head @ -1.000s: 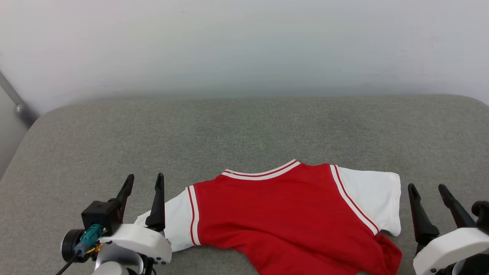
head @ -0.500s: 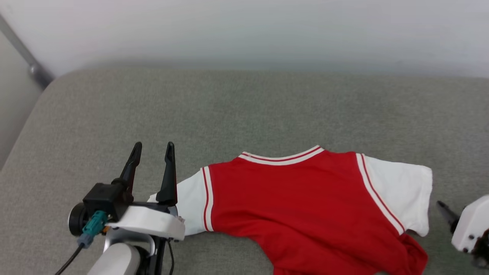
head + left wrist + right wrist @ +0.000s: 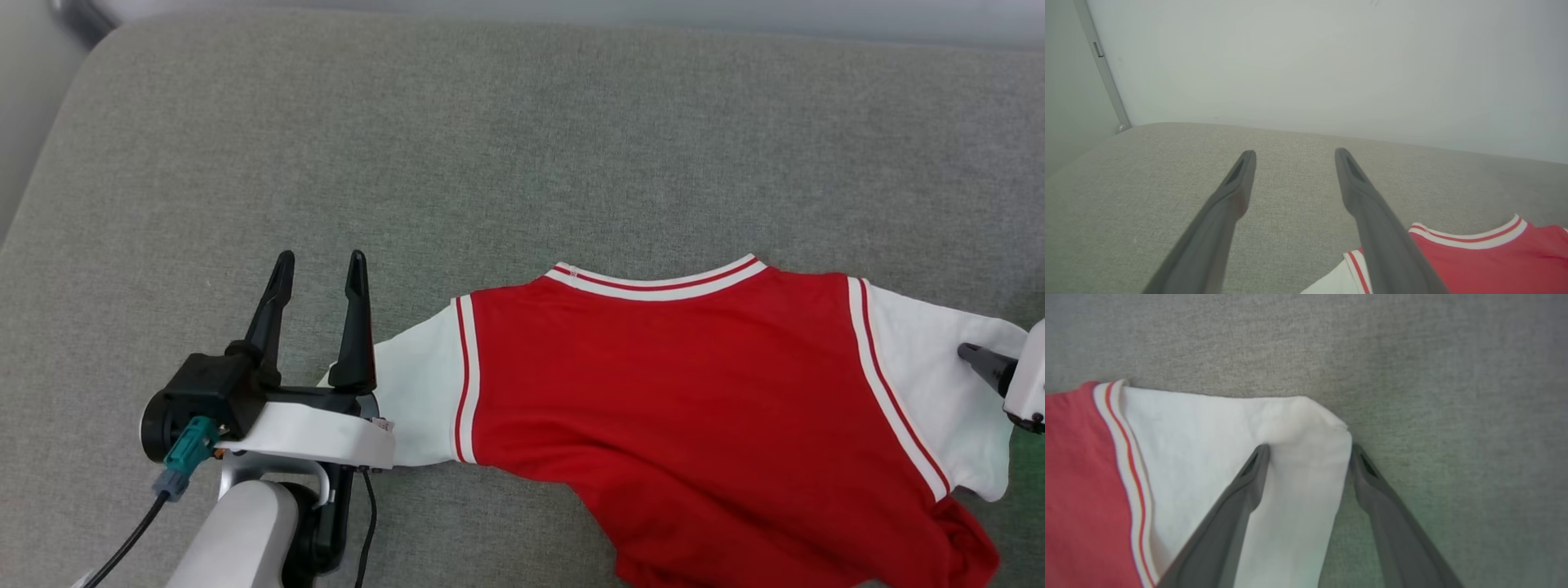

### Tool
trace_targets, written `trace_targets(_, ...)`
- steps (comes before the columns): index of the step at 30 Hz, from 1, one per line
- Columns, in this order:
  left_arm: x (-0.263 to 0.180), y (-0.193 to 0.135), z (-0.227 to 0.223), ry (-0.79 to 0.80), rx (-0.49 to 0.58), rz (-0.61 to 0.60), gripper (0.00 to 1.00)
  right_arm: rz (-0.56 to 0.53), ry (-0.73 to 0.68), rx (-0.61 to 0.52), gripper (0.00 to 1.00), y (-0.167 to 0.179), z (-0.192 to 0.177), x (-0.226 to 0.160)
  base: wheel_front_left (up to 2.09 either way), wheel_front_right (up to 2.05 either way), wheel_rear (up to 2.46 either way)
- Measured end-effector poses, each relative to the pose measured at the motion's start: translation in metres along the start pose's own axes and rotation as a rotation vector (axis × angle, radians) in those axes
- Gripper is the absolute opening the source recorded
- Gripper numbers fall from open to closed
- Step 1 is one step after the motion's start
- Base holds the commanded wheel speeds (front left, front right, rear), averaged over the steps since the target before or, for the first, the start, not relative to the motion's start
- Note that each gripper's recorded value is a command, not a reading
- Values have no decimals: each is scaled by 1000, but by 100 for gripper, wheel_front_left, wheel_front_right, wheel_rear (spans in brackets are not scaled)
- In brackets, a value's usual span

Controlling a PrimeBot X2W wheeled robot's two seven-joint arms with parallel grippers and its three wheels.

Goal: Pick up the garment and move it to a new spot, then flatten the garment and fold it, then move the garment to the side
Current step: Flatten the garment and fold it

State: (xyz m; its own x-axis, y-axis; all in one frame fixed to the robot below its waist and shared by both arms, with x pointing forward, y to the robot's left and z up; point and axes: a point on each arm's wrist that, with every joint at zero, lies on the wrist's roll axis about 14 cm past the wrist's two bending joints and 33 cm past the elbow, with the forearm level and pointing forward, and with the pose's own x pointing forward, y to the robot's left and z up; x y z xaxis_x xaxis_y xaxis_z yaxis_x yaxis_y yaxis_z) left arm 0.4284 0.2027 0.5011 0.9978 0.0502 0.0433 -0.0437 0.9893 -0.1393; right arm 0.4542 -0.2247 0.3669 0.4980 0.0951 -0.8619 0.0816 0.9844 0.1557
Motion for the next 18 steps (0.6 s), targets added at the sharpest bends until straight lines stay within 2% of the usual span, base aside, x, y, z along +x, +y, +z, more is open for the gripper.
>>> trace_targets(2, 2, 2, -5, 11, 4, 5, 100, 1, 39, 3, 100, 0, -4, 7, 0, 0, 0)
trace_targets(3, 3, 3, -6, 12, 4, 8, 100, 0, 49, 3, 44, 0, -6, 8, 0, 0, 0)
trace_targets(4, 4, 3, -8, 14, 3, 5, 100, 1, 52, 7, 9, 0, -6, 8, 0, 0, 0)
trace_targets(5, 5, 4, -8, 15, 1, 7, 100, 2, 51, 6, 0, 0, -6, 8, 0, 0, 0)
trace_targets(12, -1, 10, -25, 121, -5, -31, 100, 5, -33, -44, 0, 6, 3, -9, 0, 0, 0)
trace_targets(18, -14, 31, -49, 418, 15, -94, 100, 2, -144, -110, 0, 9, 16, -43, 0, 0, 0)
